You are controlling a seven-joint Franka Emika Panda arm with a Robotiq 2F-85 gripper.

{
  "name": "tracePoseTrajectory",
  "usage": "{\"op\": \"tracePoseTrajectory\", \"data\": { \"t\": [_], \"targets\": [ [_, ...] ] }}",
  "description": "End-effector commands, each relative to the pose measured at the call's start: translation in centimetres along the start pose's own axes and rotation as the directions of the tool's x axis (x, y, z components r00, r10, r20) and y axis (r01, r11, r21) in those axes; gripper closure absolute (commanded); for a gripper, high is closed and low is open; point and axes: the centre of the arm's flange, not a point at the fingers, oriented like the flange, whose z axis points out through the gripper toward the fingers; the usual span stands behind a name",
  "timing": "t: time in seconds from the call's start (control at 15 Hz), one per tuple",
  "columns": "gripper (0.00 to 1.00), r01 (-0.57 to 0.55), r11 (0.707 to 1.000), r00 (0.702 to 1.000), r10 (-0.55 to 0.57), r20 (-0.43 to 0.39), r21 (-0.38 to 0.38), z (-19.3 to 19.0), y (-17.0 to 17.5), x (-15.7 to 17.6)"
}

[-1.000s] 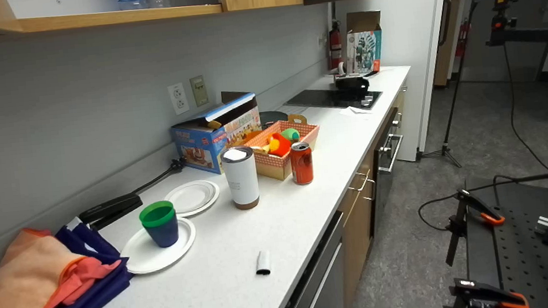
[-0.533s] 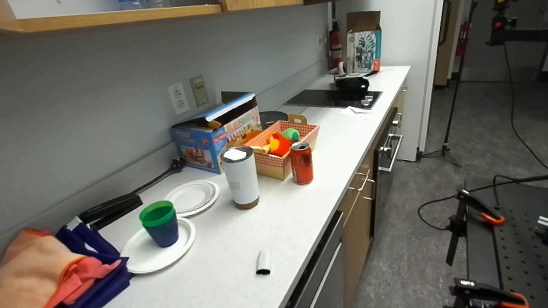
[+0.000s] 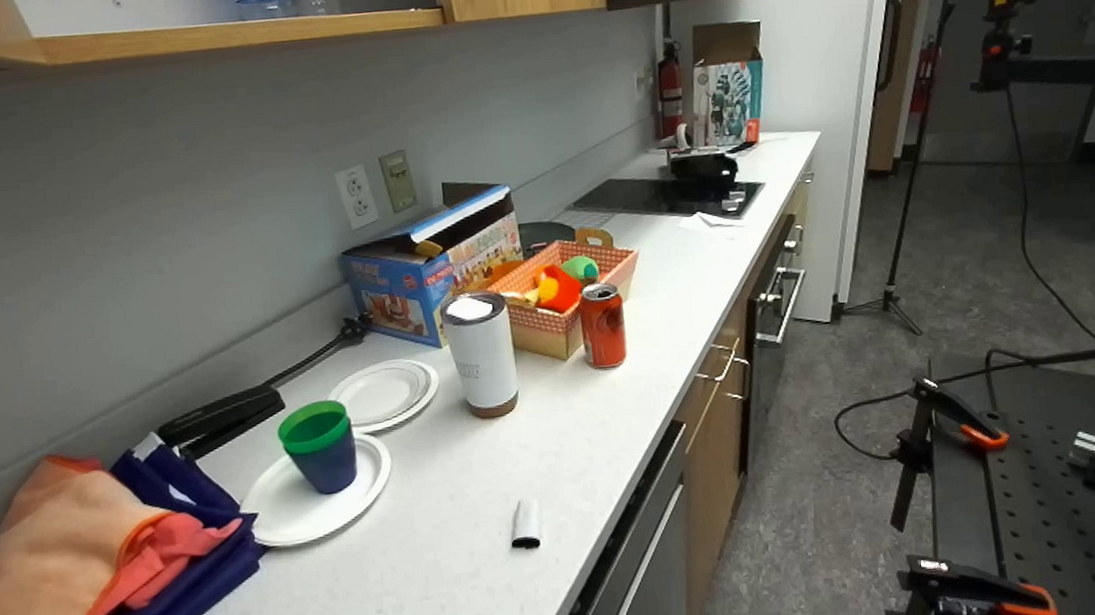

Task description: Close the door to the cupboard

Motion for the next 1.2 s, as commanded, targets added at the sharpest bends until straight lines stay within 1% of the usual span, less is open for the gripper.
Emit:
{"op": "tracePoseTrajectory", "data": {
  "t": [0.0,0.2,0.33,0.47,0.6,0.73,0.87,0.93,1.13],
  "targets": [
    [0.0,0.097,0.985,0.995,-0.097,0.006,-0.143,2.1,2.6,-0.3],
    [0.0,0.197,0.957,0.98,-0.192,0.042,-0.213,4.9,4.7,-0.5],
    [0.0,0.262,0.938,0.965,-0.248,0.088,-0.227,6.9,5.7,-1.0],
    [0.0,0.319,0.921,0.945,-0.291,0.151,-0.222,9.3,6.3,-2.4],
    [0.0,0.366,0.91,0.921,-0.325,0.216,-0.192,10.9,6.6,-4.3],
    [0.0,0.402,0.903,0.897,-0.355,0.265,-0.151,11.7,6.7,-6.1],
    [0.0,0.432,0.897,0.869,-0.384,0.311,-0.099,11.6,6.8,-7.9],
    [0.0,0.439,0.894,0.864,-0.393,0.314,-0.089,11.3,6.7,-8.6],
    [0.0,0.464,0.883,0.835,-0.412,0.364,-0.065,11.1,6.9,-9.7]
  ]
}}
